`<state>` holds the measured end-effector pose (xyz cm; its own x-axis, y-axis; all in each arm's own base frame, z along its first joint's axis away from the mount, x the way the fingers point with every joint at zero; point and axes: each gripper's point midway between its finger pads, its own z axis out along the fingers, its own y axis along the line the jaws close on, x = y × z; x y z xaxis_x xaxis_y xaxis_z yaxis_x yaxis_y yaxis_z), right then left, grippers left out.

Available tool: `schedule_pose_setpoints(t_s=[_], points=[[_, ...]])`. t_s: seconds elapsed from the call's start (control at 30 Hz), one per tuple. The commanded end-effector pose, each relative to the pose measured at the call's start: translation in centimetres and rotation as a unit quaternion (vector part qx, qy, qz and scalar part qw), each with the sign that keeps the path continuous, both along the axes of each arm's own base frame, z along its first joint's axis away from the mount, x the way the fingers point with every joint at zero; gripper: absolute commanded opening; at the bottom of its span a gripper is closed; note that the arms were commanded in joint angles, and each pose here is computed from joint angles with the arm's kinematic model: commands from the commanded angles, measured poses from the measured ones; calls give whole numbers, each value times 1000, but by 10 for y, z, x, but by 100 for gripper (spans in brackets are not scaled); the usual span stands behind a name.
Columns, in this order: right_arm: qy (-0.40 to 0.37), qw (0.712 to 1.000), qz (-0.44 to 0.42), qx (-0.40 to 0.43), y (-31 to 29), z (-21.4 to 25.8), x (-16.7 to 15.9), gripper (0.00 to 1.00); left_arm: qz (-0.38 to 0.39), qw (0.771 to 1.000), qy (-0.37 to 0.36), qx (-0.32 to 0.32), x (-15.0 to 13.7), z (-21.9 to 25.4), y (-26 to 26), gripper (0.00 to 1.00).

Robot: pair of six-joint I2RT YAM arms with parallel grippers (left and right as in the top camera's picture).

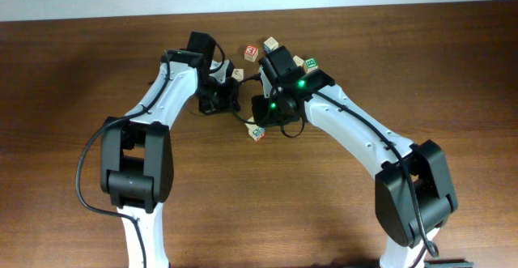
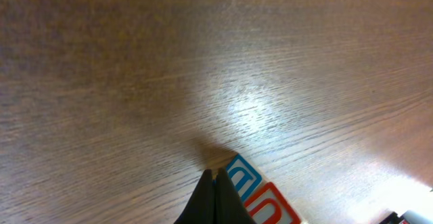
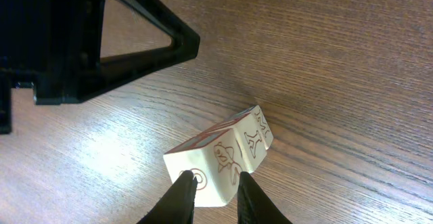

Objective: Rotate 3 blocks

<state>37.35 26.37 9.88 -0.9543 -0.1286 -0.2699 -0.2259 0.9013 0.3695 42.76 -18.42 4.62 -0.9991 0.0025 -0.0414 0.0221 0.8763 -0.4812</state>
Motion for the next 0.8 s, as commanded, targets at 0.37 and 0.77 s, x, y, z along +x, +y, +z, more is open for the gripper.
schedule_pose_setpoints(t_s=[0.37, 0.77], points=[[-35, 999, -2, 8, -1, 26, 11, 22, 13, 1000, -16, 11, 15, 13, 25, 0], [-62, 998, -6, -9, -6, 59, 21, 13, 14, 991, -111, 71, 27, 83, 50, 0]])
